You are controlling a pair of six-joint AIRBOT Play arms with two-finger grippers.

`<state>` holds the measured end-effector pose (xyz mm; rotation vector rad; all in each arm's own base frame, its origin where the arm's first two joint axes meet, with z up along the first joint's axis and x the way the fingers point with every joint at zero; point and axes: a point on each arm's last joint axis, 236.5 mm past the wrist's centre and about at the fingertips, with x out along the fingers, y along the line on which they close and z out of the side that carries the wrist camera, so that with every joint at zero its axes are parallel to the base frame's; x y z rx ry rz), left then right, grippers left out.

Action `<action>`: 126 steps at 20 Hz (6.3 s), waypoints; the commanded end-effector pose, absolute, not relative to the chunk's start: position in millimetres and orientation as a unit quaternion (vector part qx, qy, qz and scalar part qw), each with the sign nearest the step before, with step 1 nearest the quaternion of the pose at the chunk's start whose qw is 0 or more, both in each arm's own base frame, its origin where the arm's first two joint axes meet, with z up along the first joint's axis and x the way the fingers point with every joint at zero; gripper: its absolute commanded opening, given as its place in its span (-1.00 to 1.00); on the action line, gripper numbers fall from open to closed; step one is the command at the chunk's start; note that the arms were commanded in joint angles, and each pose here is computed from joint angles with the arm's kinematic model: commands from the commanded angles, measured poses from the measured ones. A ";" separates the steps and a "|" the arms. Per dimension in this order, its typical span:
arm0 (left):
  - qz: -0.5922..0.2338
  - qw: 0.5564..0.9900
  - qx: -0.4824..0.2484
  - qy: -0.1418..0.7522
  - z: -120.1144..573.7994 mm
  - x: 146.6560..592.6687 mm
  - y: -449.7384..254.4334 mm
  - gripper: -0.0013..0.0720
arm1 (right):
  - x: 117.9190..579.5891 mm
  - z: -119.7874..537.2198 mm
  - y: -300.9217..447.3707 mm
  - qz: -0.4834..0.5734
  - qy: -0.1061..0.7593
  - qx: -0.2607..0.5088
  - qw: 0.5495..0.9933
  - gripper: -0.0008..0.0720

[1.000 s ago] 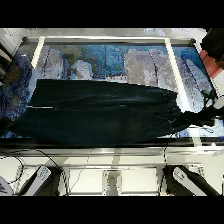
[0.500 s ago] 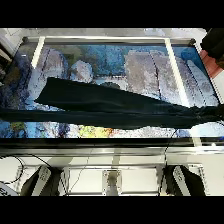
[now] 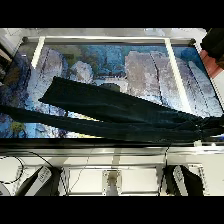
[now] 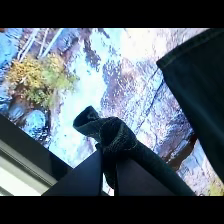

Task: Fold the clothes and pants, and hang the long-sleeved shirts on hangers.

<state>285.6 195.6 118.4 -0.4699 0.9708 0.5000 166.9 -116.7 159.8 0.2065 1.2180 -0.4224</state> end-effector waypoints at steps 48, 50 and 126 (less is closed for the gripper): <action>0.063 0.864 -0.041 0.498 -31.8 609.8 107.2 0.30 | 378.0 -46.6 -211.9 -0.223 0.529 0.286 0.767 0.52; 0.055 0.864 -0.026 0.500 -37.7 610.7 108.6 0.30 | 387.0 -35.7 -215.6 -0.226 0.506 0.289 0.781 0.52; -0.143 0.735 -0.180 0.638 -125.1 504.5 112.1 -0.90 | 349.1 -52.1 -98.5 -0.129 0.670 0.235 0.692 0.52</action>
